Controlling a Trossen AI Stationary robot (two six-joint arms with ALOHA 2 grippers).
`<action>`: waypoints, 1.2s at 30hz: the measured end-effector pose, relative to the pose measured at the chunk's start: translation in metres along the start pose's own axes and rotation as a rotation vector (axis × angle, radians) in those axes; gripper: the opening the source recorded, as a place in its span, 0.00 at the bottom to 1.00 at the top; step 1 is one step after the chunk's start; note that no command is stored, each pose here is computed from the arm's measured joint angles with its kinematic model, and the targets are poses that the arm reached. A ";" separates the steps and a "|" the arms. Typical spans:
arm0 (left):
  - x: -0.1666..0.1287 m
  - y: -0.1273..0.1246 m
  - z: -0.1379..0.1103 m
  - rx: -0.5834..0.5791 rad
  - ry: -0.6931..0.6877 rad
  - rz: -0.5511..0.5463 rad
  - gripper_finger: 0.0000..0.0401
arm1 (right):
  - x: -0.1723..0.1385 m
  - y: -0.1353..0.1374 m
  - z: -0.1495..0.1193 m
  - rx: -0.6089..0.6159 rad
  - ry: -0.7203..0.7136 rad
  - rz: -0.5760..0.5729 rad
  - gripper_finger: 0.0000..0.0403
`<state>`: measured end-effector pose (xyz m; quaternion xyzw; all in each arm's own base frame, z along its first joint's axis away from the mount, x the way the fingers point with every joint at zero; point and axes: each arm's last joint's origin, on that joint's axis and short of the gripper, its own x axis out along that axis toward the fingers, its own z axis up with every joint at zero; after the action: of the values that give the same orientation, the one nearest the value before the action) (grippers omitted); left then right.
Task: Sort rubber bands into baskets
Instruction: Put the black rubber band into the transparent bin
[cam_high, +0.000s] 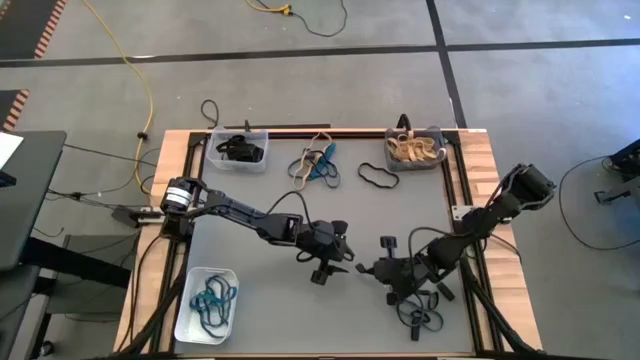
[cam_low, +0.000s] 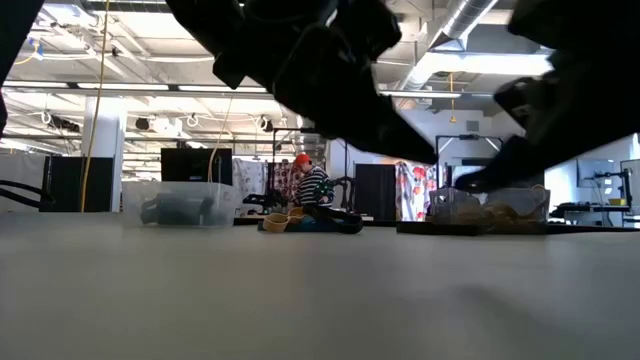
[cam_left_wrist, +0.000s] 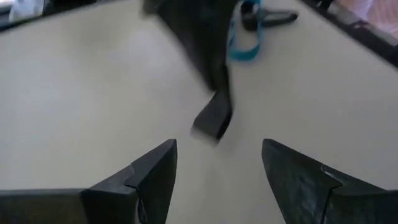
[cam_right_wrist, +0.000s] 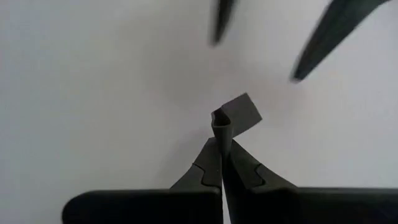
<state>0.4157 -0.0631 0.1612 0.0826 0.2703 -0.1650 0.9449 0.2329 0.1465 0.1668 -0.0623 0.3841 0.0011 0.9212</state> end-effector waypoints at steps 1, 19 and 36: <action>0.000 -0.002 0.002 0.007 -0.013 -0.003 0.56 | 0.002 -0.003 0.003 0.000 -0.012 -0.005 0.06; 0.002 -0.022 0.005 0.181 0.053 0.254 0.46 | 0.013 -0.028 0.026 0.104 -0.141 -0.016 0.06; 0.003 -0.026 0.005 0.257 0.065 0.266 0.01 | 0.014 -0.030 0.017 0.156 -0.060 -0.036 0.23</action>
<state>0.4112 -0.0894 0.1625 0.2431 0.2639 -0.0692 0.9308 0.2559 0.1183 0.1724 0.0026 0.3539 -0.0435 0.9343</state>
